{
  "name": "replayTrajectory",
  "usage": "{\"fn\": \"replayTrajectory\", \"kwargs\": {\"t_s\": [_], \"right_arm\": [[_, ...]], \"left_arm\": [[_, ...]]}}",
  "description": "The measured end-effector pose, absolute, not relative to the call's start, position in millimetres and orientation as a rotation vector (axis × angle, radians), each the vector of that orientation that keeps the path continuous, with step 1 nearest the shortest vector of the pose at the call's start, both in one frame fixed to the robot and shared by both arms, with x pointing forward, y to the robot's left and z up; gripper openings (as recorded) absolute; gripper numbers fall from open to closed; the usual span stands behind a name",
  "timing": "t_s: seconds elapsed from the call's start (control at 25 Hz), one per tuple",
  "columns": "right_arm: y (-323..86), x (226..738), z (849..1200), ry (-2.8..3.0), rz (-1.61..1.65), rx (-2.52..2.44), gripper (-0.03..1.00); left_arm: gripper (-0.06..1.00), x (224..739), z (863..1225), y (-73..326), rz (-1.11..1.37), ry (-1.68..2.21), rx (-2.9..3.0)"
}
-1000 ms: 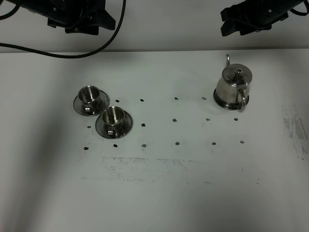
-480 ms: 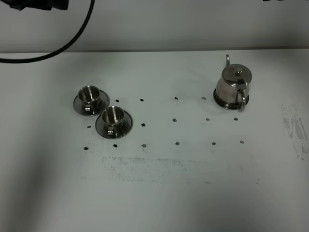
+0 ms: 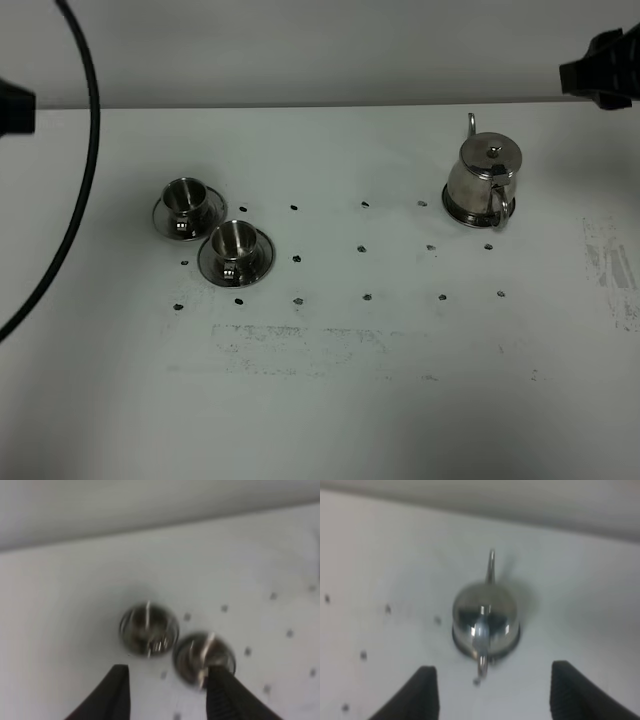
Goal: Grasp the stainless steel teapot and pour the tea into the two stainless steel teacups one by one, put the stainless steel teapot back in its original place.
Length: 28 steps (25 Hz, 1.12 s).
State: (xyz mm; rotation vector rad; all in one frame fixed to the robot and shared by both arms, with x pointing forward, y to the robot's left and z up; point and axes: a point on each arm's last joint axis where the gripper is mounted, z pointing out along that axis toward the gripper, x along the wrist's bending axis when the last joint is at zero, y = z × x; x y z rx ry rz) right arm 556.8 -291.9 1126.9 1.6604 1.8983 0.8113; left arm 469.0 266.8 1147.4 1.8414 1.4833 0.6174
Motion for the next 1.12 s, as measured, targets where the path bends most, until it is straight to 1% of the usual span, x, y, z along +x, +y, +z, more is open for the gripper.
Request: {"fn": "replayTrajectory", "kwargs": {"t_s": [0.24,0.36,0.64,0.92,1.12], "right_arm": [[-291,538,1108,1.952,0.762,1.702,0.51],[-289,534,1109,1.956,0.769,1.696,0.51],[-260,531,1109,2.057,0.79,1.588,0.51],[-247,529,1109,2.089,0.792,1.548,0.51],[-248,529,1109,2.083,0.788,1.549,0.51]], "left_arm": [[0.37,398,1127,277,0.627,1.54,1.864],[0.37,365,1115,280,0.599,1.553,1.895],[0.37,304,1082,285,0.51,1.608,1.953],[0.37,277,1034,287,0.471,1.636,1.981],[0.37,272,1030,287,0.484,1.626,1.973]]}}
